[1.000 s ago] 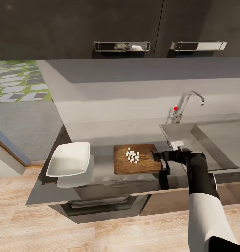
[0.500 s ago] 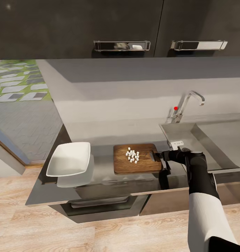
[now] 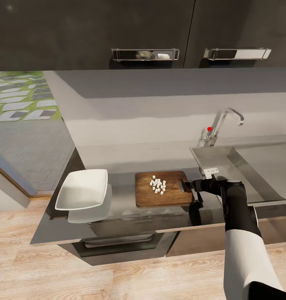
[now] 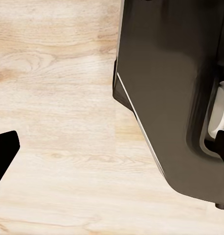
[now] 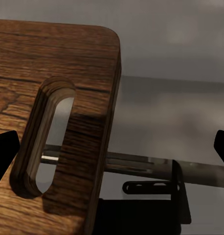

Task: In the kitchen, take the Vidalia onion out of the sink, dice it on the chopping board with the paring knife, put the diced onion into the bowl on the countertop, then place both the paring knife and the chopping board into the sink.

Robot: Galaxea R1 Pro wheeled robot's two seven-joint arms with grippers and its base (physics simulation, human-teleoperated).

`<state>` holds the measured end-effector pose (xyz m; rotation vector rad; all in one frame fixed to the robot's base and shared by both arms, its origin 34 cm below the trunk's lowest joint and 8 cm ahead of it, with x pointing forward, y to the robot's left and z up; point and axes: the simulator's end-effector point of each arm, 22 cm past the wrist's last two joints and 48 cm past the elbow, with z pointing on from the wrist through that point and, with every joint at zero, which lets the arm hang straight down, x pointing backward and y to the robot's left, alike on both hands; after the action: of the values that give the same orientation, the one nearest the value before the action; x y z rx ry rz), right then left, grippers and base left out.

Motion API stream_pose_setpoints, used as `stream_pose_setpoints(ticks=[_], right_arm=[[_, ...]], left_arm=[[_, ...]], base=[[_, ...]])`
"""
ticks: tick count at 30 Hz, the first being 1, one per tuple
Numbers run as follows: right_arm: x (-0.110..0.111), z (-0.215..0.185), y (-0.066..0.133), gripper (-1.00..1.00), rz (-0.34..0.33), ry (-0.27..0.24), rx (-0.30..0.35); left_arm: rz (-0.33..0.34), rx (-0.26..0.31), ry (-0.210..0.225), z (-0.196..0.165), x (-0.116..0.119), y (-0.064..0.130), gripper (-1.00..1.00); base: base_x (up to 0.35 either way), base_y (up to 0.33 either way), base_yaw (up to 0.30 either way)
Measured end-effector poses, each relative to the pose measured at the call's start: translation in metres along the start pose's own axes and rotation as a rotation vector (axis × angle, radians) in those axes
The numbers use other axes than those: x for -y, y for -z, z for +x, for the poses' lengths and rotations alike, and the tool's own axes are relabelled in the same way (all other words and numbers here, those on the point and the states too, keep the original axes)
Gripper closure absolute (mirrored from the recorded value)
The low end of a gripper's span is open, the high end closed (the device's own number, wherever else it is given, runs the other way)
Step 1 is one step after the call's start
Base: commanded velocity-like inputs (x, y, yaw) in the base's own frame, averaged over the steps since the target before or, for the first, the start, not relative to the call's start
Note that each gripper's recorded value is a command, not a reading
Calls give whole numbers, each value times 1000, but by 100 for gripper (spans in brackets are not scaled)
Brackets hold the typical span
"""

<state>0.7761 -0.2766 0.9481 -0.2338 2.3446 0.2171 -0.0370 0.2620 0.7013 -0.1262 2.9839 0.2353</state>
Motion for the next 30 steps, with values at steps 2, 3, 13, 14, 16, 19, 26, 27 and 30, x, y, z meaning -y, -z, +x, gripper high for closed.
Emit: stream_pose_setpoints(ticks=[2, 3, 13, 14, 16, 19, 26, 27, 30], right_arm=[[0, 0, 0, -100, 1, 0, 0], [0, 0, 0, -100, 1, -1, 0], [0, 6, -5, -100, -2, -4, -11], [0, 6, -5, -100, -2, -4, -13], [0, 8, -7, -100, -2, -5, -16], [1, 11, -9, -100, -3, -6, -20], [1, 16, -13, -100, -4, -9, -31], [1, 17, -14, -100, -4, -9, -32], [1, 19, -16, -100, -5, -10, -37]], left_arm=[[0, 0, 0, 0, 0, 0, -100], [0, 0, 0, 0, 0, 0, -100], [-1, -11, -2, 3, -1, 2, -100], [-1, -12, -2, 3, -1, 2, -100], [-1, -15, -2, 4, -1, 3, -100], [-1, -20, -3, 5, -1, 4, -100], [-2, -31, -5, 8, -1, 6, -100], [-2, -32, -5, 9, -2, 6, -100], [-2, -37, -6, 10, -2, 7, -100]], base=[[0, 0, 0], [0, 0, 0], [19, 22, 0], [109, 86, 0], [74, 45, 0], [23, 13, 0], [2, 1, 0], [0, 0, 0], [0, 0, 0]])
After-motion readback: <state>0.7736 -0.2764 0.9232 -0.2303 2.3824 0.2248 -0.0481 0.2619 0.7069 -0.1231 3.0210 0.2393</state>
